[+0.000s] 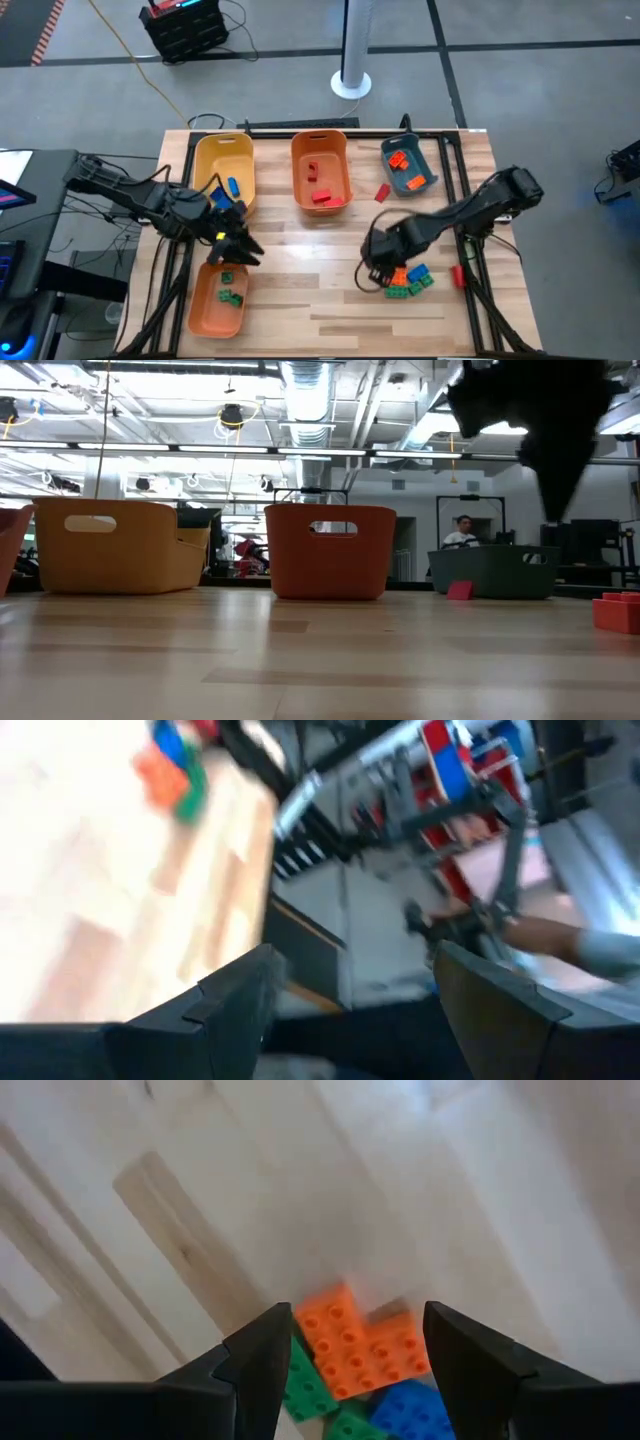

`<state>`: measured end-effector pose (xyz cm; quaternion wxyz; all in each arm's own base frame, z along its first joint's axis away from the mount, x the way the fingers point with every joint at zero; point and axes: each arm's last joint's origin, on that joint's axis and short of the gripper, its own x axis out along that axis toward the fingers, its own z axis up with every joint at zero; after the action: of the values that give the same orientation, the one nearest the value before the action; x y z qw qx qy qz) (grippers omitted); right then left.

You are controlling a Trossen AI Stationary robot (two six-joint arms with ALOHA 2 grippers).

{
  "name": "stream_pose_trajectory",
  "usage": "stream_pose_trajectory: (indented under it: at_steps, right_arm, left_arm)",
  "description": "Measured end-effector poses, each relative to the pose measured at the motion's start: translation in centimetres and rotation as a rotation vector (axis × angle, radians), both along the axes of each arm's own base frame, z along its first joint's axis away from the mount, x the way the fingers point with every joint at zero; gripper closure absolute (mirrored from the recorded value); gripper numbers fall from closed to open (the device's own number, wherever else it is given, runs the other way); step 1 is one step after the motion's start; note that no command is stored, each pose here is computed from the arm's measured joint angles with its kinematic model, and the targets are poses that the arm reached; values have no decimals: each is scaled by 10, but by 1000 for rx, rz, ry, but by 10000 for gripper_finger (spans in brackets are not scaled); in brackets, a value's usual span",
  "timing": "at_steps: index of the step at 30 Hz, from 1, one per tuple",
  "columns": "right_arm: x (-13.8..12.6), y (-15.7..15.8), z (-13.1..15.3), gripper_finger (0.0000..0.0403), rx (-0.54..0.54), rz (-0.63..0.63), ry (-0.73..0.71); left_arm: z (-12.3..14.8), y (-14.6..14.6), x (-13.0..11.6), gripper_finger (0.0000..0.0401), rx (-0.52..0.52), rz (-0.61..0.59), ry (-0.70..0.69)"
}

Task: Sort blocks
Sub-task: Put the orange game piece into the blue bin

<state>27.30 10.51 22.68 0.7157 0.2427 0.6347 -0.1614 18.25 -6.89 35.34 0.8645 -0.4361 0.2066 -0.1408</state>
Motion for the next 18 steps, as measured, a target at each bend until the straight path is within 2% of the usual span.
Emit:
stream_pose_trajectory:
  at_steps: [3, 10, 15, 18]
  right_arm:
    - [1, 12, -13, 164, -17, 24, 44]
    - [8, 15, -33, 162, 3, 62, 123]
    - [13, 17, -42, 162, 69, 93, 155]
    - [14, 19, -41, 162, 74, 102, 141]
  left_arm:
    - [5, 2, 0, 134, 90, 55, -52]
    - [7, 4, -1, 134, 243, 25, -103]
    - [1, 7, -2, 134, 258, 35, -34]
    - [-3, 7, -3, 134, 266, 19, 10]
